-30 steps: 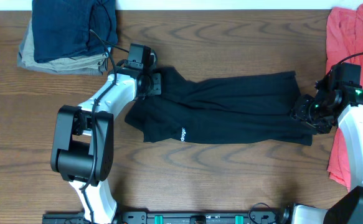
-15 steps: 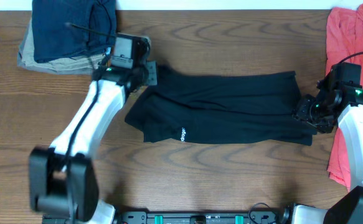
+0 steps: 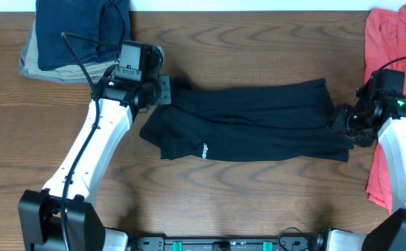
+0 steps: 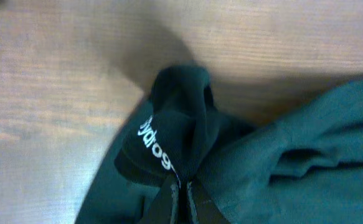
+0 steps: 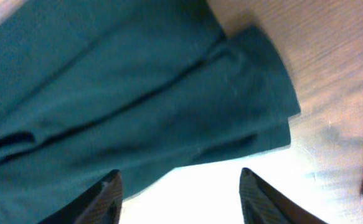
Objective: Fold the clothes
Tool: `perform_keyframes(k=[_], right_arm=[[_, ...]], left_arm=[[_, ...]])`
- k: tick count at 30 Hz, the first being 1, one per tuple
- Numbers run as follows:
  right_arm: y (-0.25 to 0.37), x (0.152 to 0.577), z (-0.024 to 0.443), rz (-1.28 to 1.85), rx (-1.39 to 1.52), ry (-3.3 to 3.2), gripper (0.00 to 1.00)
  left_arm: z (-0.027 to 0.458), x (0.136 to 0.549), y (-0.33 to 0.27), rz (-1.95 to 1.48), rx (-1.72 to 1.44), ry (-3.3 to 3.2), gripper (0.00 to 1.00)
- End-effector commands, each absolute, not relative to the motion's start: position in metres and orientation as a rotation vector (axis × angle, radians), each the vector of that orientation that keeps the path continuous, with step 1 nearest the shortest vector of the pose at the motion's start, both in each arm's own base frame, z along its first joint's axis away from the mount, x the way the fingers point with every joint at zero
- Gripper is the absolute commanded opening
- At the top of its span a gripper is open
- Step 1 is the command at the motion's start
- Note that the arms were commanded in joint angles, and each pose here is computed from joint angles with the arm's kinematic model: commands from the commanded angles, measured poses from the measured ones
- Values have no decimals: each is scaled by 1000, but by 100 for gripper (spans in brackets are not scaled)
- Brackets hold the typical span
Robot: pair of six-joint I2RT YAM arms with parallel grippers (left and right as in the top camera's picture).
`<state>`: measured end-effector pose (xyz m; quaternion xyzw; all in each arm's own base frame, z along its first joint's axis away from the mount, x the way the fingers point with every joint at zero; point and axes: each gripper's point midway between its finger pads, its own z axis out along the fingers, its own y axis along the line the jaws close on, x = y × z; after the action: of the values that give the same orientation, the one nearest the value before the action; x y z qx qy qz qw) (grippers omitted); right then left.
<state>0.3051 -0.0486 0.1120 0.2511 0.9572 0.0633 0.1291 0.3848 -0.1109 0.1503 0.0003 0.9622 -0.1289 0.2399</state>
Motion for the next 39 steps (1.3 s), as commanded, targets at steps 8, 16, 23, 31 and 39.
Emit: perform_keyframes(k=[8, 16, 23, 31, 39], right_arm=[[-49, 368, 139, 167, 498, 2563, 72], [-56, 424, 116, 159, 459, 2460, 69], [-63, 461, 76, 122, 406, 2508, 65], [-59, 489, 33, 74, 375, 2547, 65], [-56, 492, -6, 83, 394, 2582, 61]], left_arm=[[139, 362, -117, -399, -33, 2740, 6], [136, 360, -117, -397, -34, 2747, 6], [136, 359, -117, -396, -34, 2749, 6], [135, 359, -117, -396, -35, 2752, 6], [135, 359, -117, -396, -35, 2753, 6]])
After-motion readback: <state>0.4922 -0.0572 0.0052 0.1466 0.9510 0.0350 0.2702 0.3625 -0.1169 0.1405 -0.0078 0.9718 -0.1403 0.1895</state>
